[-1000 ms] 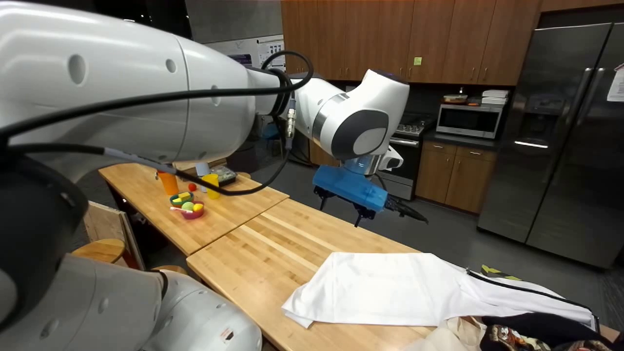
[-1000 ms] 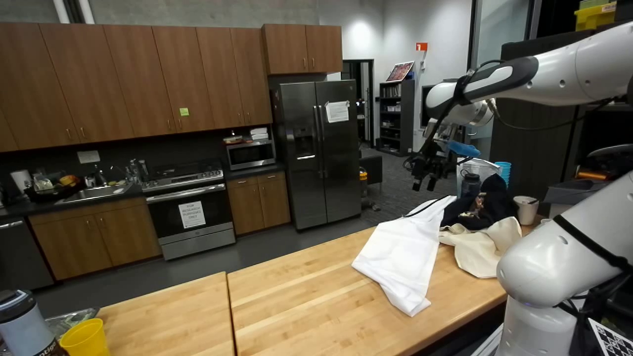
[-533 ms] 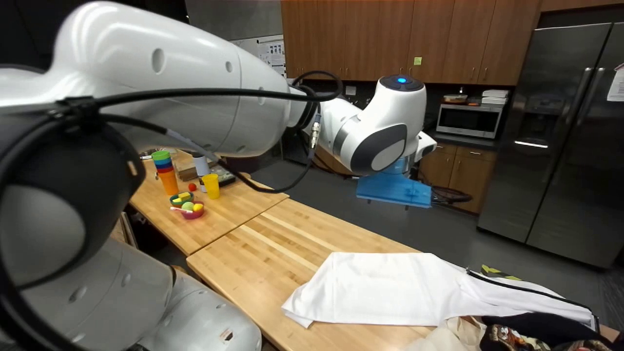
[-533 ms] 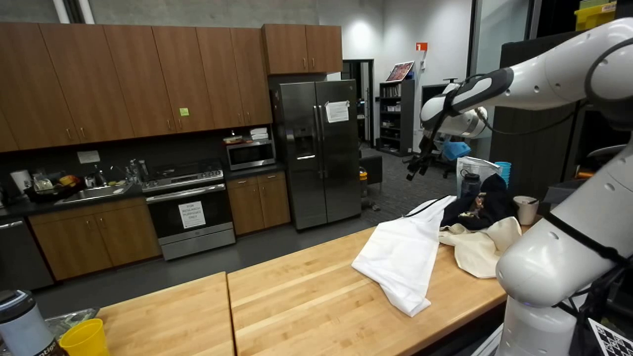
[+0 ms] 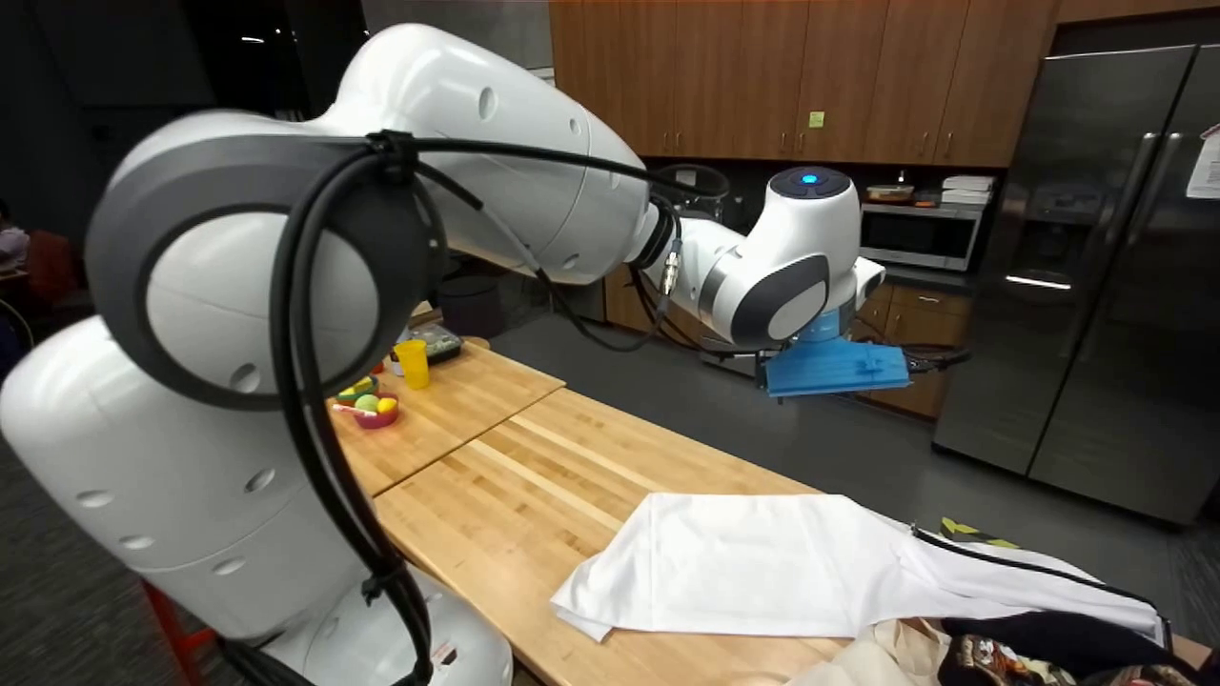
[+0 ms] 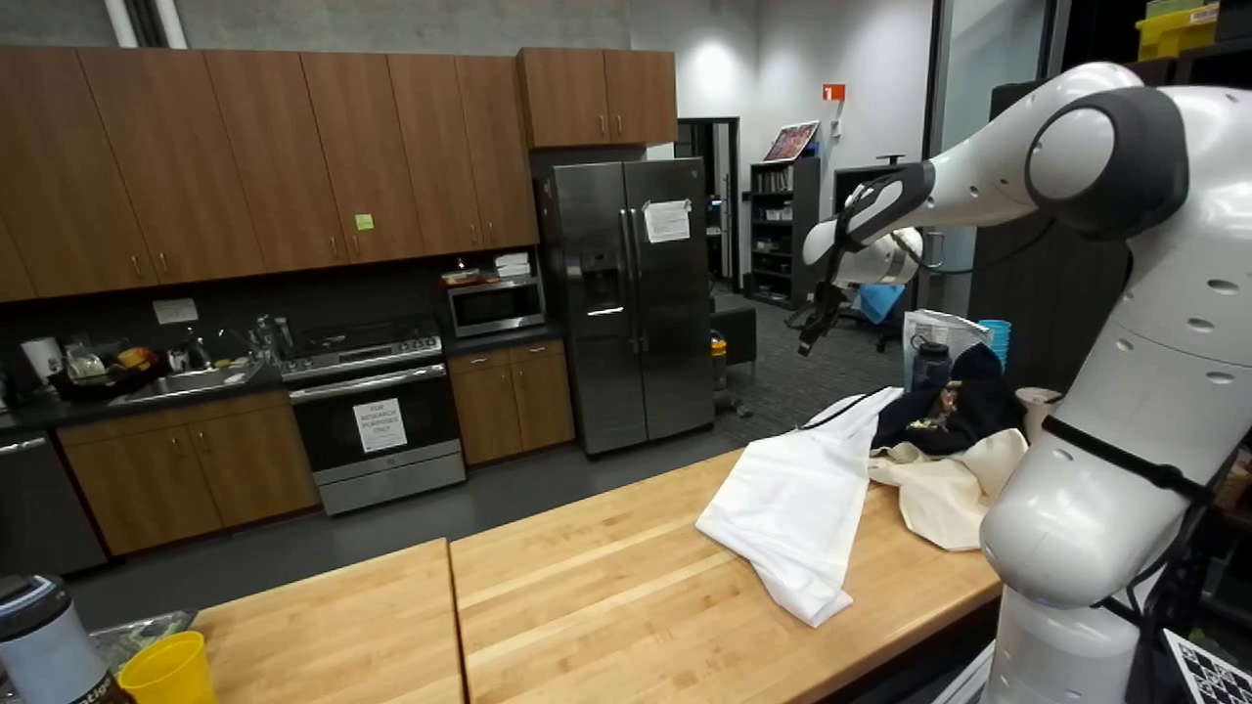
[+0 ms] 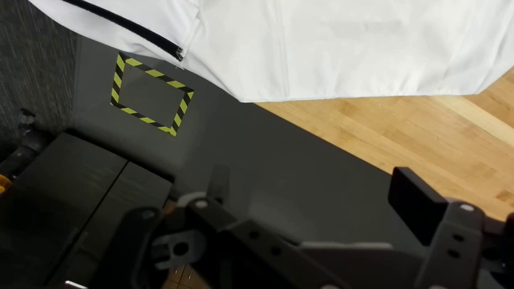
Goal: Move the white cloth to the left.
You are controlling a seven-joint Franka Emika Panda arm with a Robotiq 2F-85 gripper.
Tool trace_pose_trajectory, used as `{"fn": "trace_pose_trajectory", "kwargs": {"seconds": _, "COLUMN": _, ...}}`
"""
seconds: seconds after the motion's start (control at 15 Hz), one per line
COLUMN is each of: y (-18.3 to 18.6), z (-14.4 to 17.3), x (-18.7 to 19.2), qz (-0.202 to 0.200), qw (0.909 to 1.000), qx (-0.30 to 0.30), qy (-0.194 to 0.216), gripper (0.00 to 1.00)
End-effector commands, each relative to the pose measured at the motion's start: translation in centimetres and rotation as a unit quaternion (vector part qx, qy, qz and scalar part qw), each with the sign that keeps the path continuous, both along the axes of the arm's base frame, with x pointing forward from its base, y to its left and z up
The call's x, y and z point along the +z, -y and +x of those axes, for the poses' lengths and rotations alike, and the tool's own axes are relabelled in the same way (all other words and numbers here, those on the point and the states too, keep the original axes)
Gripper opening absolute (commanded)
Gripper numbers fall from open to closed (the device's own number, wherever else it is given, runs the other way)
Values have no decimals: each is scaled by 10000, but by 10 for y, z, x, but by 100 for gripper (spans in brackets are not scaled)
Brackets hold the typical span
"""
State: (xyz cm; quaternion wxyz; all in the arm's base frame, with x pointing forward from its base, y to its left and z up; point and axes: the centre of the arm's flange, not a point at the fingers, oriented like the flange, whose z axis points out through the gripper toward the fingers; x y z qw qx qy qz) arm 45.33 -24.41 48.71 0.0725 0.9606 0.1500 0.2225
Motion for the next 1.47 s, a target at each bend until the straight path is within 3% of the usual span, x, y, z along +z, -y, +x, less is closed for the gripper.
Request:
{"fn": "trace_pose_trajectory", "kwargs": {"seconds": 0.0, "y": -2, "z": -6, "x": -2, "qz": 243, "qw": 9992, "qx": 263, "qy": -180, "gripper": 100}}
{"fn": "trace_pose_trajectory", "kwargs": {"seconds": 0.07, "y": -6, "z": -10, "x": -7, "qz": 152, "qw": 9968, "qx": 784, "qy": 6, "gripper": 100}}
{"fn": "trace_pose_trajectory", "kwargs": {"seconds": 0.33, "y": 6, "z": 2, "x": -27, "qz": -464, "qw": 9835, "qx": 1745, "qy": 52, "gripper": 100}}
{"fn": "trace_pose_trajectory", "kwargs": {"seconds": 0.67, "y": 36, "z": 60, "x": -40, "qz": -1070, "qw": 9498, "qx": 2931, "qy": 222, "gripper": 100}}
{"fn": "trace_pose_trajectory", "kwargs": {"seconds": 0.8, "y": 49, "z": 94, "x": -34, "qz": -741, "qw": 9615, "qx": 2640, "qy": 167, "gripper": 100}}
{"fn": "trace_pose_trajectory", "kwargs": {"seconds": 0.87, "y": 54, "z": 110, "x": -29, "qz": -317, "qw": 9748, "qx": 2208, "qy": -76, "gripper": 100}}
{"fn": "trace_pose_trajectory", "kwargs": {"seconds": 1.13, "y": 76, "z": 160, "x": -51, "qz": 322, "qw": 9862, "qx": 1491, "qy": -649, "gripper": 100}}
{"fn": "trace_pose_trajectory", "kwargs": {"seconds": 1.27, "y": 87, "z": 179, "x": -67, "qz": 500, "qw": 9901, "qx": 960, "qy": -889, "gripper": 100}}
{"fn": "trace_pose_trajectory", "kwargs": {"seconds": 1.4, "y": 92, "z": 180, "x": -73, "qz": 448, "qw": 9944, "qx": 435, "qy": -856, "gripper": 100}}
